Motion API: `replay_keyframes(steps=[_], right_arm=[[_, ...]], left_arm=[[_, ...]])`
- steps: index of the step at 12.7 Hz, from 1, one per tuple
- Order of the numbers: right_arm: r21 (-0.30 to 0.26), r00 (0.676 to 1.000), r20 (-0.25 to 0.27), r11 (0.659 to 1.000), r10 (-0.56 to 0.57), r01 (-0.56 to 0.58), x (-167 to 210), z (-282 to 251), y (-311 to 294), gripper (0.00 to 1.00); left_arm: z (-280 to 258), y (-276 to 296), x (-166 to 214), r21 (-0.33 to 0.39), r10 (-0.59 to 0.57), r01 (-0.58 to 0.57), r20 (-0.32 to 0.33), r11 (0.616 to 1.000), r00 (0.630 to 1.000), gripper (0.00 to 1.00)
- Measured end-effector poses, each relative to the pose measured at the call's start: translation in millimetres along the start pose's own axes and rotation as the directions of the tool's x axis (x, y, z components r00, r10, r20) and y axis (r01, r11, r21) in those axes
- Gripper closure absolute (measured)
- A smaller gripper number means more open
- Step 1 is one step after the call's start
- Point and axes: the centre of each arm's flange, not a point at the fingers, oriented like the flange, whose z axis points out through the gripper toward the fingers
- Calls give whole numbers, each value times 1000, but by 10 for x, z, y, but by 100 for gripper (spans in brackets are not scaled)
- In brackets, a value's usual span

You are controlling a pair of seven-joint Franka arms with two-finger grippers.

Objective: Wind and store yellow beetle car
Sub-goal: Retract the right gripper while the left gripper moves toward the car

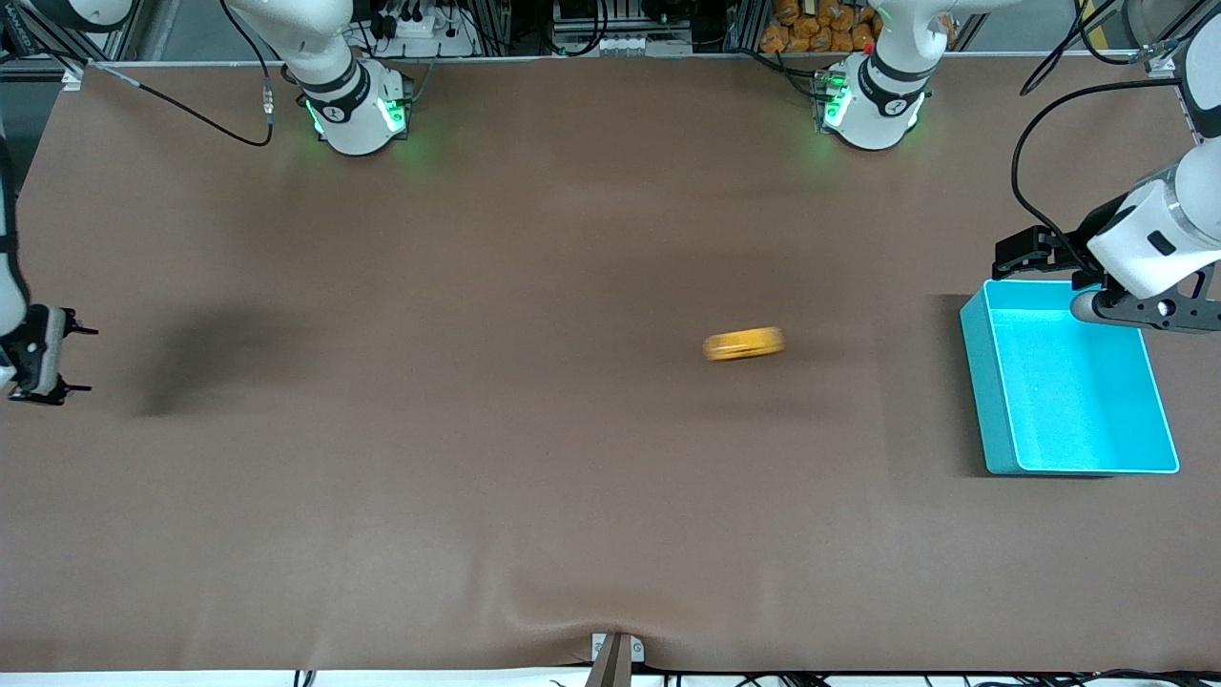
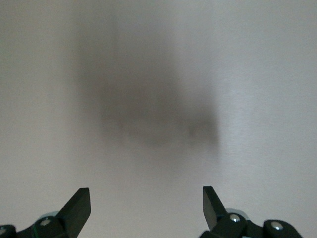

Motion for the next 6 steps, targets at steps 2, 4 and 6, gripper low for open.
replay_keyframes(steps=[2,4,6], right_arm=[[11,991,-38,992,128,-128,106,-633,45,0],[-13,952,-45,953,302,-303,407,-1576,-17,0],[-107,876,-58,870,478,-481,837,-2506,-212,0]], left_arm=[[5,-5,2,0,-1,1,1,1000,1000,0],[12,-7,5,0,-1,1,2,1000,1000,0],[21,-11,9,-1,-2,2,4,1000,1000,0]])
